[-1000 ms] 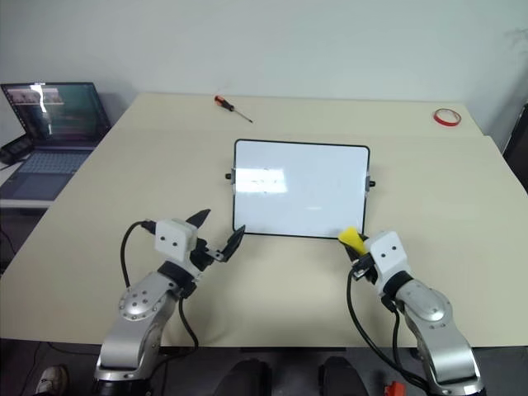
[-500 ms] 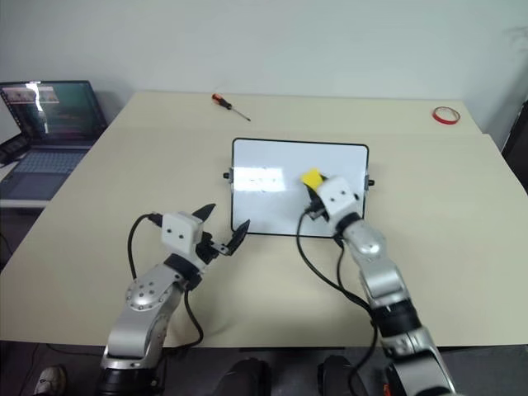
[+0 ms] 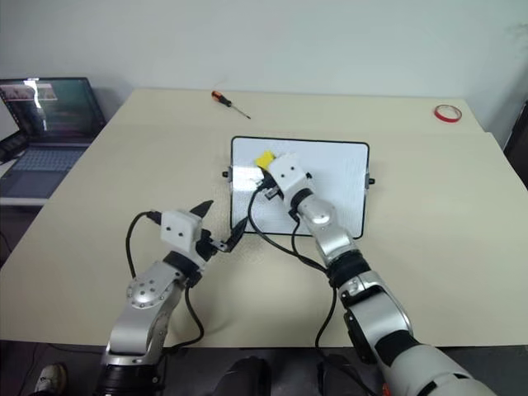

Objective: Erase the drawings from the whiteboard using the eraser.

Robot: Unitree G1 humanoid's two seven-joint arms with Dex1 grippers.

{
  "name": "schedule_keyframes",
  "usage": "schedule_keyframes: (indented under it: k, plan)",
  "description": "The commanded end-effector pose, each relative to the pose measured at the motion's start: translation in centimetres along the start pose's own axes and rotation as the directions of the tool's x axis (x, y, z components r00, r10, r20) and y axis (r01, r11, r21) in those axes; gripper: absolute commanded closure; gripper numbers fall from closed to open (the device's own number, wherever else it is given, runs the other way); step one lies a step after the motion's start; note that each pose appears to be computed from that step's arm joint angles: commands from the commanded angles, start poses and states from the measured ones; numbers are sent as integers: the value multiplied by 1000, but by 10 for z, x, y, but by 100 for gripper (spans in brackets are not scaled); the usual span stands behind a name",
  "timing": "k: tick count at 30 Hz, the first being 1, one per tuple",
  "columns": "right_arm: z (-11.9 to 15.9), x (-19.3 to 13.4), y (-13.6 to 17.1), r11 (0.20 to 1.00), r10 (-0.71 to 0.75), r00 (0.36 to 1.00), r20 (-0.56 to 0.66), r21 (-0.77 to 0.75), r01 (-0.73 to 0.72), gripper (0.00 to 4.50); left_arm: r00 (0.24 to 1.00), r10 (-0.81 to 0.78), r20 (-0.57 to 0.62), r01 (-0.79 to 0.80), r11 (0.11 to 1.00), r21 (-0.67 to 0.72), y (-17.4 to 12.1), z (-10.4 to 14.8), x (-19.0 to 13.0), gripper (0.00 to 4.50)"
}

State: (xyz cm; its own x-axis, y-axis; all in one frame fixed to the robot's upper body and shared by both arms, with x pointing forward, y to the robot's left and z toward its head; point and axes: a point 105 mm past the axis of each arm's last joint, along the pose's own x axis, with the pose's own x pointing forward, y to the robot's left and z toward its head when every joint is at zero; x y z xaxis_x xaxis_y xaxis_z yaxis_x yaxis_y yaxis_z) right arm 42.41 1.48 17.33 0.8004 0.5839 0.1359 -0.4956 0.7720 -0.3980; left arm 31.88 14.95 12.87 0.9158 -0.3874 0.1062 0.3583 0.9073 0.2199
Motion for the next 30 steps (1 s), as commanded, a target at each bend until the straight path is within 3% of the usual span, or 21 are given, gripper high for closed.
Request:
schedule_keyframes:
  k: [1, 6, 11, 13, 18, 23, 30]
  plan:
    - [-16, -2, 2, 1000, -16, 996, -87, 19, 17, 330, 998, -5, 64, 4, 1000, 16, -4, 17, 2, 0]
    - [-32, -13, 37, 995, 99, 987, -131, 29, -96, 330, 998, -2, 67, 2, 1000, 14, -5, 18, 1, 0]
    - [-27, -20, 60, 978, 210, 972, -111, 34, -207, 330, 998, 5, 66, -6, 1000, 20, 0, 18, 2, 0]
    - [-29, -21, 56, 979, 203, 971, -124, 34, -201, 330, 998, 4, 66, -6, 1000, 22, 1, 19, 3, 0]
    - [-23, -12, 15, 1000, 24, 993, -117, -9, -25, 330, 998, -4, 67, 2, 1000, 22, -1, 19, 5, 0]
    - [-7, -4, -10, 993, -117, 992, -47, -15, 116, 330, 998, -15, 66, 14, 1000, 17, -4, 19, 5, 0]
    - [5, 4, -1, 992, -127, 992, 0, 10, 127, 330, 997, -18, 69, 17, 1000, 17, -4, 20, 7, 0]
